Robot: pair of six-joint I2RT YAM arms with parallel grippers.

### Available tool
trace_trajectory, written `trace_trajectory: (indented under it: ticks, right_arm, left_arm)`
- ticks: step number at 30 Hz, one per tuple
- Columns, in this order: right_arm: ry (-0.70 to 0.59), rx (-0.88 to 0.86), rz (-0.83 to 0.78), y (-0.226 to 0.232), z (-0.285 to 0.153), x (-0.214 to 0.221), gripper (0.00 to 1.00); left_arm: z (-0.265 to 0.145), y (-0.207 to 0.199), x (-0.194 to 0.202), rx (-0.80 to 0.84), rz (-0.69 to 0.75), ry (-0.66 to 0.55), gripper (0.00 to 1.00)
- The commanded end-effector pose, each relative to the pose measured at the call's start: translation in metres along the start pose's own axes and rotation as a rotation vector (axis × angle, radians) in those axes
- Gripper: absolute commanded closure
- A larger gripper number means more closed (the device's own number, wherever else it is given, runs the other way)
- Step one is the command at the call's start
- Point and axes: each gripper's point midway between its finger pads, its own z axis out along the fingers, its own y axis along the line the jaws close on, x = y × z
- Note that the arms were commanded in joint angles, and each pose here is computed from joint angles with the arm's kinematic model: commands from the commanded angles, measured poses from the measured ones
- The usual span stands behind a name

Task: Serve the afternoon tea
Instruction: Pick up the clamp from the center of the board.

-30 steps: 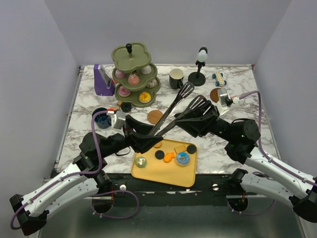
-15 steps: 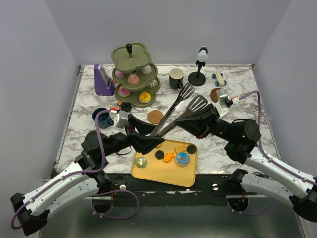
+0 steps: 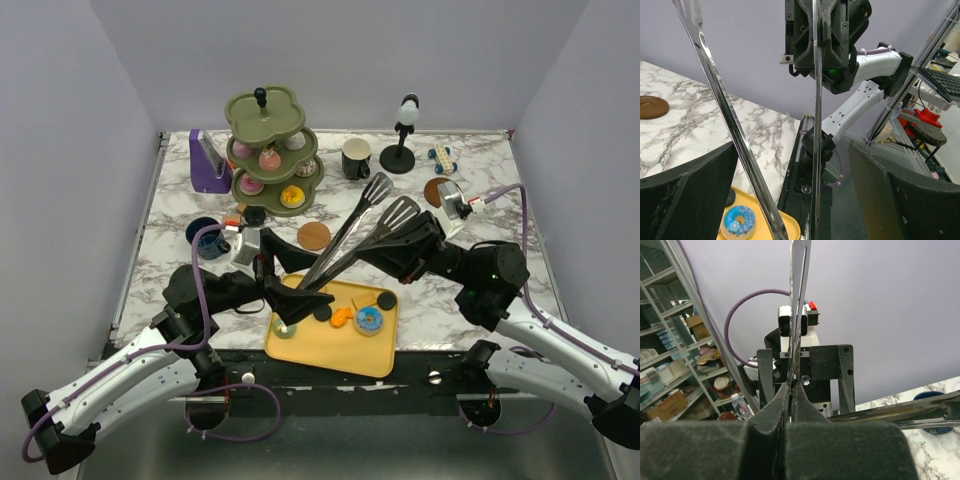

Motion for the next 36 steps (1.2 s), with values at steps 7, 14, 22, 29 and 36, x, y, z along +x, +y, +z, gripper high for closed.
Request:
trace_trajectory:
  ticks: [7, 14, 22, 29, 36]
  right_arm:
    - [0.067, -0.119, -0.028, 0.024, -0.007, 0.009, 1.0]
    - [0.085, -0.146, -0.039, 0.031, -0.011, 0.012, 1.0]
    - [0.101, -0.151, -0.048, 0.031, -0.014, 0.016, 1.0]
    - [0.101, -0.138, -0.054, 0.028, -0.016, 0.02, 1.0]
    - [0.095, -0.122, -0.059, 0.025, -0.017, 0.019, 1.0]
  left_arm:
    - [0.005, -0.02, -0.005, 0.124, 0.031, 0.025, 0.02]
    - [0.017, -0.022, -0.006, 0.167, 0.008, 0.073, 0.02]
    - [0.029, -0.025, -0.011, 0.216, -0.003, 0.074, 0.01]
    - [0.033, -0.029, -0.013, 0.25, -0.019, 0.084, 0.04]
    - [0.034, -0.025, -0.003, 0.243, -0.047, 0.118, 0.13]
